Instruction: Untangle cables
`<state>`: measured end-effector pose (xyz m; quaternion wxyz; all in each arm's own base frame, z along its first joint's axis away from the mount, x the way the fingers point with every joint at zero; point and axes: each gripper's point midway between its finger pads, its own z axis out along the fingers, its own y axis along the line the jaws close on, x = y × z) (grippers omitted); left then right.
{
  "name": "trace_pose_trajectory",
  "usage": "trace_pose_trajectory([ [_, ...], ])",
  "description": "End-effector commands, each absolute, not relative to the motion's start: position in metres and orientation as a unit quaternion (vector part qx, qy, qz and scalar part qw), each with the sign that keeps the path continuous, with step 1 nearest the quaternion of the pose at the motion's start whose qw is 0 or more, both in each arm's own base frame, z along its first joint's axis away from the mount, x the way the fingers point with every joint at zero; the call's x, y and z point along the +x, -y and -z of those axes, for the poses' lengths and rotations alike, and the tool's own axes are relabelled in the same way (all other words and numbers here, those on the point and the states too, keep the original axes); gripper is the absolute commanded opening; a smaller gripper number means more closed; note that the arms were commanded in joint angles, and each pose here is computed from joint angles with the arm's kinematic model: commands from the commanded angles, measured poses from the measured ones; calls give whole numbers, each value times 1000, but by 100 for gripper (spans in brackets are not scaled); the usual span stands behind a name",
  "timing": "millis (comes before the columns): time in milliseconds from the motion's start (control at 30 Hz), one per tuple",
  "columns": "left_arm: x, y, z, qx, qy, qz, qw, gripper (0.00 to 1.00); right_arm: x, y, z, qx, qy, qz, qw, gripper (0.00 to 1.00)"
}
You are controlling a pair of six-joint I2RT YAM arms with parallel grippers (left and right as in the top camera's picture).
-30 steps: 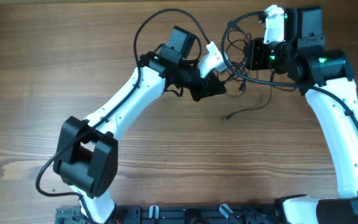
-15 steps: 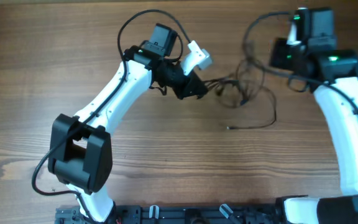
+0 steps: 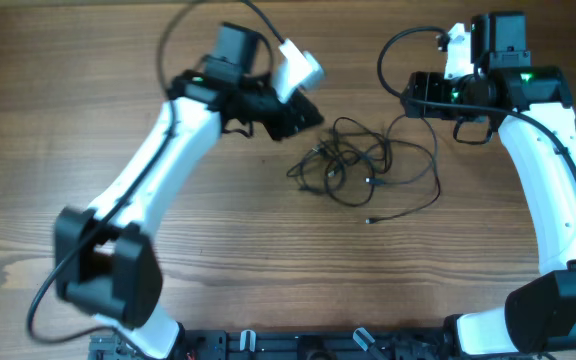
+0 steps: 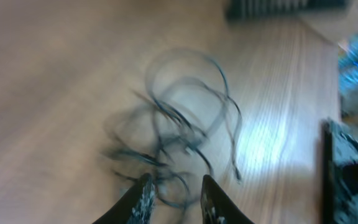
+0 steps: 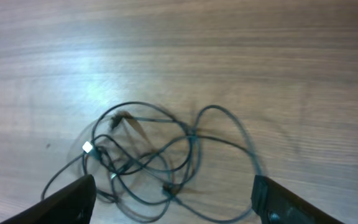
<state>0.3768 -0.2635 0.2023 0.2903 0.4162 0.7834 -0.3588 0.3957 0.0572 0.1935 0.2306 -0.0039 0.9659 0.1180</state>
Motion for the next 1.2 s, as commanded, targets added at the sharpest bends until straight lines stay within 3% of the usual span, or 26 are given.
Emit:
trace_pose_trajectory([
  [0, 393, 225, -259, 367, -784, 341, 365, 27, 389, -72, -181, -35, -965, -151, 211, 85],
  [67, 394, 207, -271, 353, -788, 333, 379, 30, 386, -74, -166, -40, -969, -151, 193, 85],
  [167, 391, 199, -271, 343, -796, 331, 372, 57, 382, -85, -145, -76, -972, -147, 168, 86],
  [233, 391, 199, -270, 342, -797, 332, 370, 65, 380, -96, -126, -94, -974, -149, 146, 84],
  [300, 390, 199, -270, 342, -798, 332, 370, 74, 374, -115, -97, -110, -976, -151, 110, 72],
  [467, 388, 198, -267, 340, -802, 333, 362, 78, 361, -131, -71, -168, -973, -142, 69, 48],
  [500, 388, 198, -267, 340, -802, 333, 361, 79, 358, -129, -68, -179, -973, -133, 62, 54],
  [633, 388, 198, -267, 340, -802, 333, 361, 79, 349, -123, -66, -196, -972, -120, 44, 55],
  [733, 387, 198, -267, 339, -802, 334, 360, 80, 343, -122, -66, -207, -970, -119, 33, 62],
  [1167, 391, 187, -264, 326, -812, 326, 358, 80, 330, -124, -31, -181, -974, -133, 26, 53],
])
